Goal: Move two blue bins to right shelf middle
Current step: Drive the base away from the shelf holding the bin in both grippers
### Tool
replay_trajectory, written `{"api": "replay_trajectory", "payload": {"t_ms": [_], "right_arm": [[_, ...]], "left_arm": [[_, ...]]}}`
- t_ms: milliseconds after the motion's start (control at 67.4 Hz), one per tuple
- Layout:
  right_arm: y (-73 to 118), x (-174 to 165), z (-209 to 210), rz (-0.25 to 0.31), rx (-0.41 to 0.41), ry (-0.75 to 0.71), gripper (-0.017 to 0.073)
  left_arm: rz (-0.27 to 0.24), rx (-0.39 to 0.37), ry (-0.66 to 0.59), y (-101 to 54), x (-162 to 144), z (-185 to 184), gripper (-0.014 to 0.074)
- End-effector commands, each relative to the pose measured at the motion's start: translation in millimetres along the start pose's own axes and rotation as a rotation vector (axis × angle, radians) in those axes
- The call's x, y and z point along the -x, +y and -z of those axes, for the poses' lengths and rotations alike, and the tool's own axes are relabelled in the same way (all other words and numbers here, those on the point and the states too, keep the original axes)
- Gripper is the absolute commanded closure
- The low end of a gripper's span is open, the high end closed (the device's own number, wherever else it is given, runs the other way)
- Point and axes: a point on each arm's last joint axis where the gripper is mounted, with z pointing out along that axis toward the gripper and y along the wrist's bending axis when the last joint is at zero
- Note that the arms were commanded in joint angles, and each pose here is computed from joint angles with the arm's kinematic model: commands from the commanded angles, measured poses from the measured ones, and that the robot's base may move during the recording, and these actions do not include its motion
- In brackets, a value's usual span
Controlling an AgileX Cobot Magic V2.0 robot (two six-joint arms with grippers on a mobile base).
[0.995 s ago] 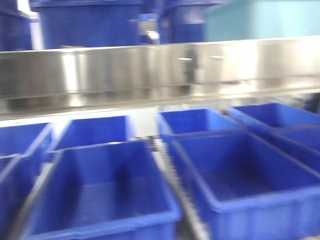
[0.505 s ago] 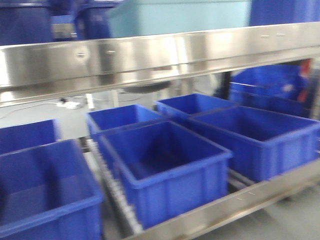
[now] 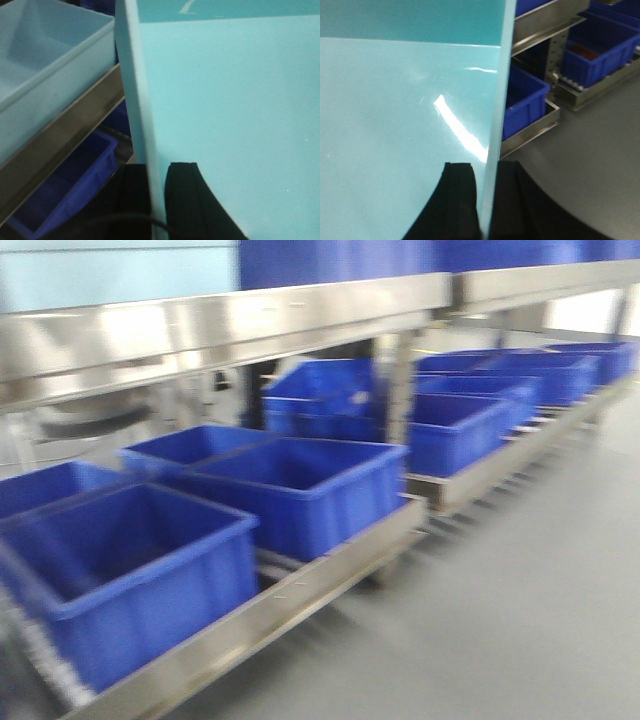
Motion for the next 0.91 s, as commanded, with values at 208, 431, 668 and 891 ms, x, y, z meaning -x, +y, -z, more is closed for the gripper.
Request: {"api": "replay_trajectory", "payload": {"t_ms": [208, 431, 668, 891], "right_arm": [[-0.3, 7.6, 6.5, 0.013, 0.001, -0.069, 0.0711], [-0.3, 7.6, 6.5, 0.013, 0.001, -0.069, 0.0711], [-0.3, 7.6, 6.5, 0.013, 0.001, -0.069, 0.0711], [-0.3, 7.6, 6.5, 0.013, 0.001, -0.069, 0.0711]], "left_arm": [[0.013, -0.063, -0.074, -7.1, 8.6, 13.9, 0.0704], [0.013, -0.063, -0.074, -7.1, 8.6, 13.9, 0.0704], [0.013, -0.063, -0.074, -7.1, 8.6, 13.9, 0.0704], [0.013, -0.063, -0.074, -7.1, 8.6, 13.9, 0.0704]]}}
